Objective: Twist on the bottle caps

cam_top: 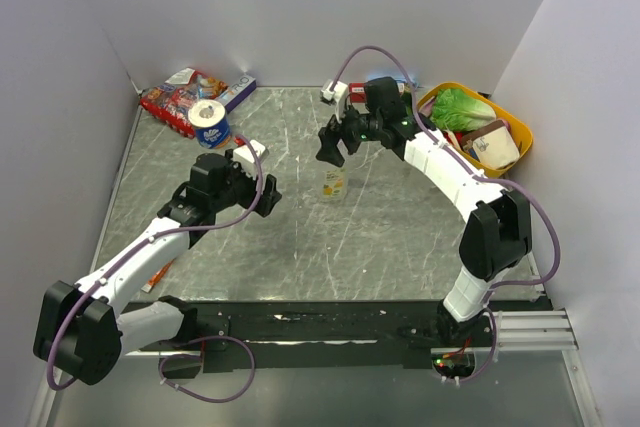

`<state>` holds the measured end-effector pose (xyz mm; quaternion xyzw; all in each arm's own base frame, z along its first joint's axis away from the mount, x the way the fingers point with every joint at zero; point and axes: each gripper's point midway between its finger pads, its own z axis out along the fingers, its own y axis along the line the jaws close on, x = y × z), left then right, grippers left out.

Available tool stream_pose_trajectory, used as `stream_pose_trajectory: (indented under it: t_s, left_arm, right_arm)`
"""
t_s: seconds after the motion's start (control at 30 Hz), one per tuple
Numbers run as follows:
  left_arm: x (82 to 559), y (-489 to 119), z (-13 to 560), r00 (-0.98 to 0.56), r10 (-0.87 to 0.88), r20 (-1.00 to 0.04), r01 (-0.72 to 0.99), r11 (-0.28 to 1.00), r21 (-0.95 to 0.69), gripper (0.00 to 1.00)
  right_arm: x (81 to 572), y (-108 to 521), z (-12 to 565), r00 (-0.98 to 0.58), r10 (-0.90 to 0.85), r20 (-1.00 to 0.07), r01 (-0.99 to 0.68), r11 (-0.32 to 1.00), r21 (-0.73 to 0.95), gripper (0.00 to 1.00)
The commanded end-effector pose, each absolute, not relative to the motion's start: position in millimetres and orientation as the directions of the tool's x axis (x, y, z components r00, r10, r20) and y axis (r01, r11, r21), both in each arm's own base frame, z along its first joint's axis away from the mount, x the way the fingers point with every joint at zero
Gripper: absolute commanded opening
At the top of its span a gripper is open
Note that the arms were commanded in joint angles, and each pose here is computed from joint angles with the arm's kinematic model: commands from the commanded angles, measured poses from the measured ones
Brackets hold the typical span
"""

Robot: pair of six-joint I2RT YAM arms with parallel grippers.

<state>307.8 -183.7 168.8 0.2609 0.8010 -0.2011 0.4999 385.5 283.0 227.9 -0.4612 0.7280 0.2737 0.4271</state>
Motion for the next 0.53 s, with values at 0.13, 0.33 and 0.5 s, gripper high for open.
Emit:
stream_pose_trajectory:
  t_s: [0.13,0.33,0.5]
  left_arm:
    - [326,-175,197,-0.299,0.205,-0.932,0.591,0.807,-0.012,0.96]
    - [345,-158,218,-0.285,0.129,-0.95,0.525,0.85,-0.042,0.96]
    - [353,-151,214,-0.365,-0.032,-0.93,0.463,0.861,-0.212,0.96]
  right_arm:
    - [402,269,314,-0.063,-0.378,-0.924,-0.83,0.534,-0.162,0.99]
    - [408,231,348,-0.236,-0.273,-0.933,-0.616,0.785,-0.074,0.99]
    - [399,215,332,-0.309,-0.279,-0.909,-0.556,0.828,-0.065,0.99]
